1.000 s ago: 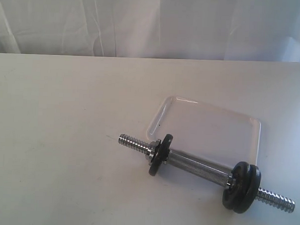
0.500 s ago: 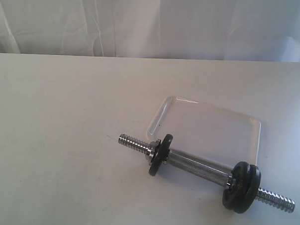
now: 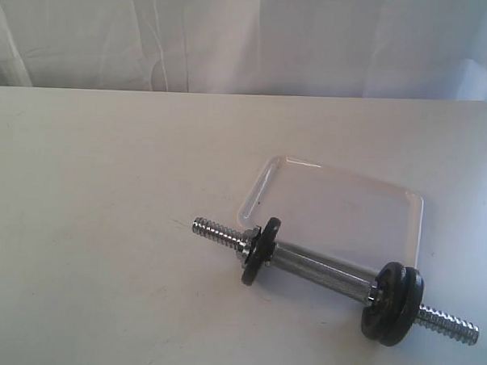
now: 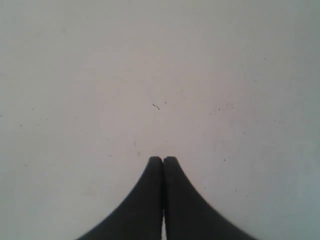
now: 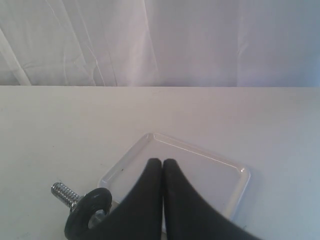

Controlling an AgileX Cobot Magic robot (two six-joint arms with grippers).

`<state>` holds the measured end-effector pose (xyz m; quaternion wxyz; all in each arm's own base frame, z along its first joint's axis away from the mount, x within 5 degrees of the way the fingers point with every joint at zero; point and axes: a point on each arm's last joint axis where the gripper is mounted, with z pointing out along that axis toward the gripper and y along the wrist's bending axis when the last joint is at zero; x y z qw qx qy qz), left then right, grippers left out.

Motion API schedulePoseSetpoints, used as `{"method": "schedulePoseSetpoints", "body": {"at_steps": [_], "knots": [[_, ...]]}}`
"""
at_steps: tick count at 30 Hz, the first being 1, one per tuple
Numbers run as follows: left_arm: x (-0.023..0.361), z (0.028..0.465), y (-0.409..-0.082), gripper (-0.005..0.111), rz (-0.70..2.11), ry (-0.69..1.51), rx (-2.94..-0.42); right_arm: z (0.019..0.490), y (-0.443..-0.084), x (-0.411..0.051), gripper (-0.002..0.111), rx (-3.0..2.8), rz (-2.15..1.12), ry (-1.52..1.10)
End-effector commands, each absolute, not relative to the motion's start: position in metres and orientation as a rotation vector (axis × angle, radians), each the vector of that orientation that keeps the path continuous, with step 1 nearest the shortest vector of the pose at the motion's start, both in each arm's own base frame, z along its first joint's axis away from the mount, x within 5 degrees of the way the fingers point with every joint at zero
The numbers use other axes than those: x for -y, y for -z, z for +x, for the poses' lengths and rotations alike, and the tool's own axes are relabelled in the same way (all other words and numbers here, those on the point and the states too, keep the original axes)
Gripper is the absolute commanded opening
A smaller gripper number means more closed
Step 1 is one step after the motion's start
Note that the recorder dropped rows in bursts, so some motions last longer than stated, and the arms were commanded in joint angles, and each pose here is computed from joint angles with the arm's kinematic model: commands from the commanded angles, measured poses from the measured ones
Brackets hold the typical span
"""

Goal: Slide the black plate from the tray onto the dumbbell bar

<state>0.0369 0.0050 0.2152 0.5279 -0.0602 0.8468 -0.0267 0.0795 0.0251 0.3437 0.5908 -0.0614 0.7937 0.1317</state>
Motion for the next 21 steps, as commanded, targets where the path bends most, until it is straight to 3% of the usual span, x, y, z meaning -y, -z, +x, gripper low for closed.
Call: {"method": "schedulePoseSetpoints", "body": {"at_steps": [1, 4, 21], "knots": [[0.001, 0.047, -0.184, 0.0, -0.155, 0.157, -1.958, 0.079, -0.343, -0.025, 0.0, -1.85, -0.136, -0.306], [0.004, 0.052, -0.167, 0.0, -0.186, 0.232, -1.919, 0.079, -0.343, -0.025, 0.0, -1.85, -0.136, -0.306], [0.003, 0.053, -0.171, 0.0, -0.255, 0.232, -1.864, 0.079, -0.343, -0.025, 0.0, -1.85, -0.136, -0.306]]}}
